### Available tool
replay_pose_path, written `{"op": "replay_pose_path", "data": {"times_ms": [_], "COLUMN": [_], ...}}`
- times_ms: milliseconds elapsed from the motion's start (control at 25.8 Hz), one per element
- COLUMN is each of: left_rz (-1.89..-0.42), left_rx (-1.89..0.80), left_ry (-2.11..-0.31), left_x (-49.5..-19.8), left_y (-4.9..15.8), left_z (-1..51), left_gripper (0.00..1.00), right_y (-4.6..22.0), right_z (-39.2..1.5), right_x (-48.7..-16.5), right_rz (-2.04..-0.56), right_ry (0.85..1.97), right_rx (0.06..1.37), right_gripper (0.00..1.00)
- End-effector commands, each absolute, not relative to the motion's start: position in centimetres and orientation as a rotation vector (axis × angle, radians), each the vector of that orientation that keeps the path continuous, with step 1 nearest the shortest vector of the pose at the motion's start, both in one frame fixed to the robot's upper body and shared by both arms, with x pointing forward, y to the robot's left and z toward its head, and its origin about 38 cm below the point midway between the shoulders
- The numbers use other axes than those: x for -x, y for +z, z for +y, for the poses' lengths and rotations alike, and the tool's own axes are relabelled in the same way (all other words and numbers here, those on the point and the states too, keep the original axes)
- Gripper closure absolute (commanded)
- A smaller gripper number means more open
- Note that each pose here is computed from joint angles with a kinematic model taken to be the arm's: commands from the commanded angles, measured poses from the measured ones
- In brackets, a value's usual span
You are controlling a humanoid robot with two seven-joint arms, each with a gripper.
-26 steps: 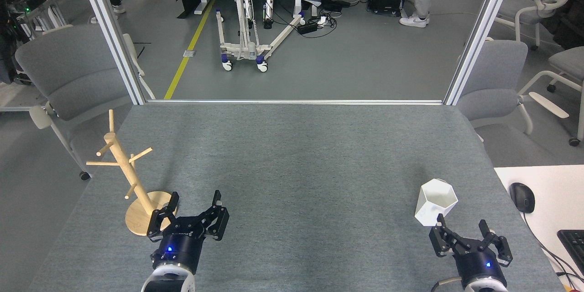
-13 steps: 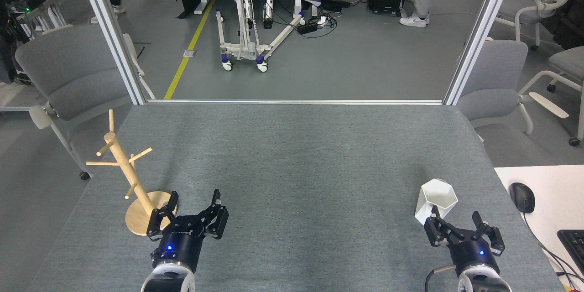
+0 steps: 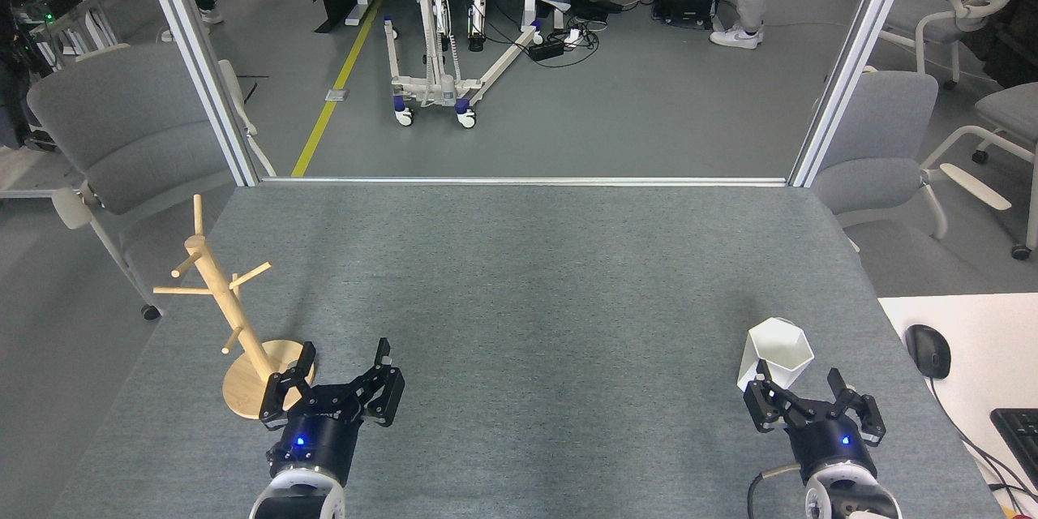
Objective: Hang cup on storage rack
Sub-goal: 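Close the right gripper on the white cup's rim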
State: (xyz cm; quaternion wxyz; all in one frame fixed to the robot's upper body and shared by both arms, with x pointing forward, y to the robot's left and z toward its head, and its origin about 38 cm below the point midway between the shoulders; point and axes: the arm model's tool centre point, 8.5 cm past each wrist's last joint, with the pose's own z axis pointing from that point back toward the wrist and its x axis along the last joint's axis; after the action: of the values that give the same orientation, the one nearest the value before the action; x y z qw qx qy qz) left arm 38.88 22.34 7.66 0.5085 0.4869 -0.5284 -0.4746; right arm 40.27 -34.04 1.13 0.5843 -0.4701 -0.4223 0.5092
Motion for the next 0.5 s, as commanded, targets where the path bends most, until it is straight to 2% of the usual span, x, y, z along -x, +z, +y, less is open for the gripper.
{"op": "replay_pose_path", "data": {"times_ms": [0,194,465], "left_rz": [-1.270,-1.270,-1.269], "left_rx": [-1.174,-1.171,-1.170], "left_ry": [-1.143,-1.143,-1.144], "left_x": [-38.9,-38.9,-38.9], "left_y": [7.6,7.6,7.5], "left_z": [22.4,22.4,22.4], "left_gripper": [0.01,0.01,0.01], "right_y": [1.2,0.6,1.0], "right_z": [-33.8,-33.8,-33.6], "right_x": [-40.4,-40.5,-41.9], "right_rz": [-0.989,-0.979,-0.990], "right_ry": [1.193,1.194,1.189], "right_rx": [1.096,1.077,1.071], "right_gripper": [0.00,0.00,0.00]}}
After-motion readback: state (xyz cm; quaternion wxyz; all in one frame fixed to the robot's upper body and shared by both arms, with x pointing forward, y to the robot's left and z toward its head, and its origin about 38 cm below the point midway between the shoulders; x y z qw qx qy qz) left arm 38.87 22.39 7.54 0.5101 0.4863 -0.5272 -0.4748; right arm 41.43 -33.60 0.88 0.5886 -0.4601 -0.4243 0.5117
